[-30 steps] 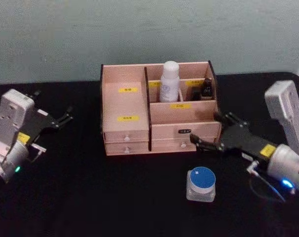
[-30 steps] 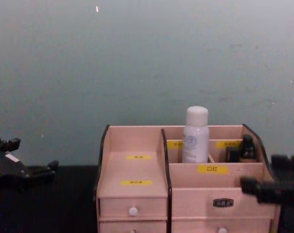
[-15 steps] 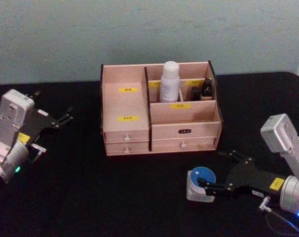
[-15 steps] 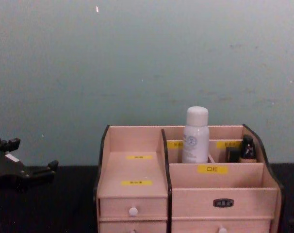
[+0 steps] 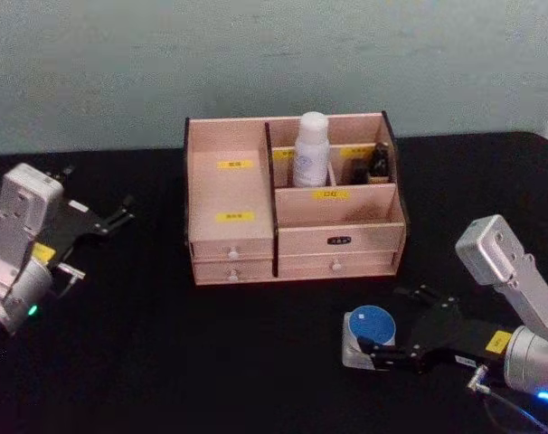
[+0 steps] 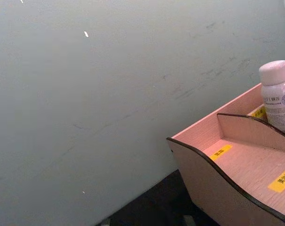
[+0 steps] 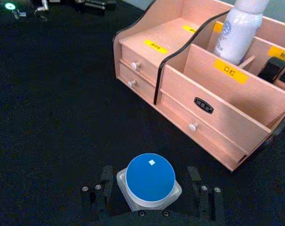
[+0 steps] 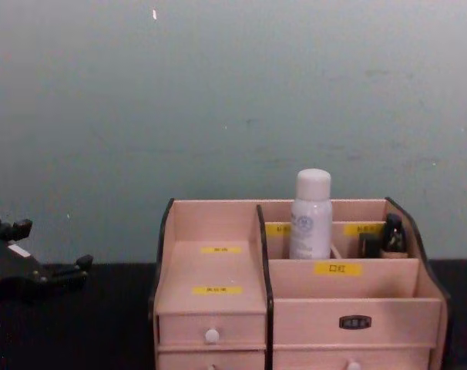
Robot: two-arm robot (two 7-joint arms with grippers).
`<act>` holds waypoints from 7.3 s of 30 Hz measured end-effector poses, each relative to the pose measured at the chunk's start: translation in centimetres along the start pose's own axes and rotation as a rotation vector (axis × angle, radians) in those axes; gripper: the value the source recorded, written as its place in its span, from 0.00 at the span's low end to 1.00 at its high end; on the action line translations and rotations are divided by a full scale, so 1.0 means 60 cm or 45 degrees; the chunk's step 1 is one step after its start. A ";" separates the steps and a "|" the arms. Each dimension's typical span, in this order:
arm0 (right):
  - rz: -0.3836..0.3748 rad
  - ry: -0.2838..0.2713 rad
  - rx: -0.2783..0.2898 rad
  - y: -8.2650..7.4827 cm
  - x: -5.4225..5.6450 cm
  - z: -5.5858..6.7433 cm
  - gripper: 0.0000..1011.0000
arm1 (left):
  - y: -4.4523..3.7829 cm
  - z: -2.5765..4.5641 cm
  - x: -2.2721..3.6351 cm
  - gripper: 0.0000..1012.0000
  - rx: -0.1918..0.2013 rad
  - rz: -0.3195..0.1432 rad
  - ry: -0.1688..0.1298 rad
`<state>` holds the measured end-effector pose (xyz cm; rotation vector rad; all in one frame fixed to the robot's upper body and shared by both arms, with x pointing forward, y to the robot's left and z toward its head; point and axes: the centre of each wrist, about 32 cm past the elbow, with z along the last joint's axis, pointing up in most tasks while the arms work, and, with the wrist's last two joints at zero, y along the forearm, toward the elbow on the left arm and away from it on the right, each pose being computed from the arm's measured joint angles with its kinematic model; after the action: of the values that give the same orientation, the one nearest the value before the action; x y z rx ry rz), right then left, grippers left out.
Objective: Pick up the facial cleanser and watermelon frost from the table and place them into the tiered storage box.
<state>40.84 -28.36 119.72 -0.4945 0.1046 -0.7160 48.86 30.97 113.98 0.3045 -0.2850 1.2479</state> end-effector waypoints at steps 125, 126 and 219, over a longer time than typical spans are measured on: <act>0.002 -0.145 0.167 0.066 0.029 0.131 0.72 | 0.000 0.000 0.0000 0.99 0.000 0.000 0.000; 0.002 -0.147 0.176 0.070 0.030 0.135 0.72 | 0.000 0.000 0.0000 0.99 0.000 0.000 0.000; 0.085 -0.081 0.009 0.308 0.104 0.268 0.99 | 0.000 0.000 0.0000 0.99 0.000 0.000 0.000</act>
<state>60.85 -14.07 125.68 -0.5044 0.0589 -0.6346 48.86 30.97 113.98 0.3044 -0.2851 1.2479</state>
